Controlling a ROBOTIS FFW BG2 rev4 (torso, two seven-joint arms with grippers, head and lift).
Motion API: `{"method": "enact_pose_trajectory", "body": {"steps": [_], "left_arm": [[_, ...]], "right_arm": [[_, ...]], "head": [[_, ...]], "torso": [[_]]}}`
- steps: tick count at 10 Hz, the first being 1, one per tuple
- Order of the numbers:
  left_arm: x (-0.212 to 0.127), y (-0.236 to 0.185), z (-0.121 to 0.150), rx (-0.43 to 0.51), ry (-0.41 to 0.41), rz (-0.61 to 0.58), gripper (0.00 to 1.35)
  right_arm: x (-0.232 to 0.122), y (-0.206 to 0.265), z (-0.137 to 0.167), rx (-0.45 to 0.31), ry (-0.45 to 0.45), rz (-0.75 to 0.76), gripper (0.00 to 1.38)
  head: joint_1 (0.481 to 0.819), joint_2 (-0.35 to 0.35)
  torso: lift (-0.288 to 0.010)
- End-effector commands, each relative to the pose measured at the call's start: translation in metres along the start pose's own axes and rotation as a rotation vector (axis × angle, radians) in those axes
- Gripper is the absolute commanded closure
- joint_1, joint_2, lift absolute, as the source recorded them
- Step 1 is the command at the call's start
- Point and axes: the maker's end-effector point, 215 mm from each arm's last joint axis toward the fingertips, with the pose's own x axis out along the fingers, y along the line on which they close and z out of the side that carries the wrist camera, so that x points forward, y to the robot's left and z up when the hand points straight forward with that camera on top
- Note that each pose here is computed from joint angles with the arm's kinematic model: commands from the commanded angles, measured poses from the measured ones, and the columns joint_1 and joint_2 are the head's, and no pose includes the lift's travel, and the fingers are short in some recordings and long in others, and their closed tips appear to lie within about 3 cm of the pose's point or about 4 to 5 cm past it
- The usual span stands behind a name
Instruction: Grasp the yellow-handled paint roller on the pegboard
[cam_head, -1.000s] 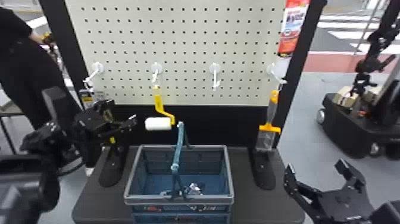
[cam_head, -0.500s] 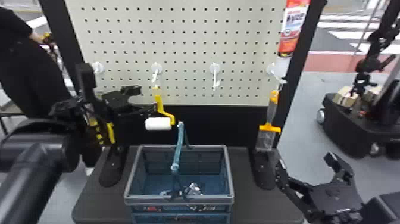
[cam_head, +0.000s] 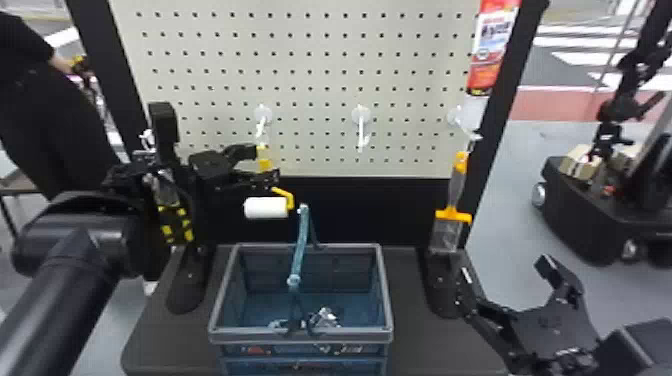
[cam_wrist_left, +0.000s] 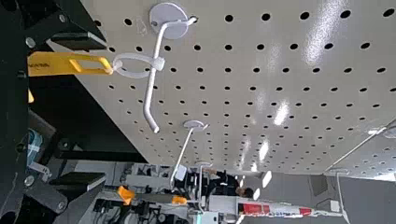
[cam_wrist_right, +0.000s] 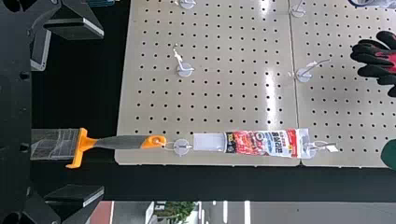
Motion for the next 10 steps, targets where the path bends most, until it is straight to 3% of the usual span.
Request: {"method": "enact_pose_trajectory", "body": {"steps": [1,2,5,6,10], "left_arm": [[0.001,0.000,-0.005,-0.007,0.012,0.003,0.91],[-0.001,0.003,-0.008,-0.022,0.012,0.018,1.11],[-0.006,0.008,-0.009,-0.033,-0.002,0.038,1.12],[-0.007,0.008,-0.012,-0.036,-0.003,0.044,1.22],[-0.006,0.008,-0.012,-0.032,-0.007,0.047,1.21]], "right_arm": [[-0.001,0.000,0.000,0.000,-0.002,0.000,0.13],[-0.002,0.000,-0.001,0.001,0.000,0.001,0.13],[-0.004,0.000,-0.006,0.010,0.008,-0.002,0.13],[-0.007,0.000,-0.008,0.016,0.012,-0.002,0.12],[-0.010,0.000,-0.011,0.020,0.019,-0.004,0.13]], "head": [[0.549,0.000],[0.549,0.000],[0.549,0.000],[0.549,0.000],[0.549,0.000]], "torso": [[-0.100],[-0.100],[-0.100],[-0.100],[-0.100]]}}
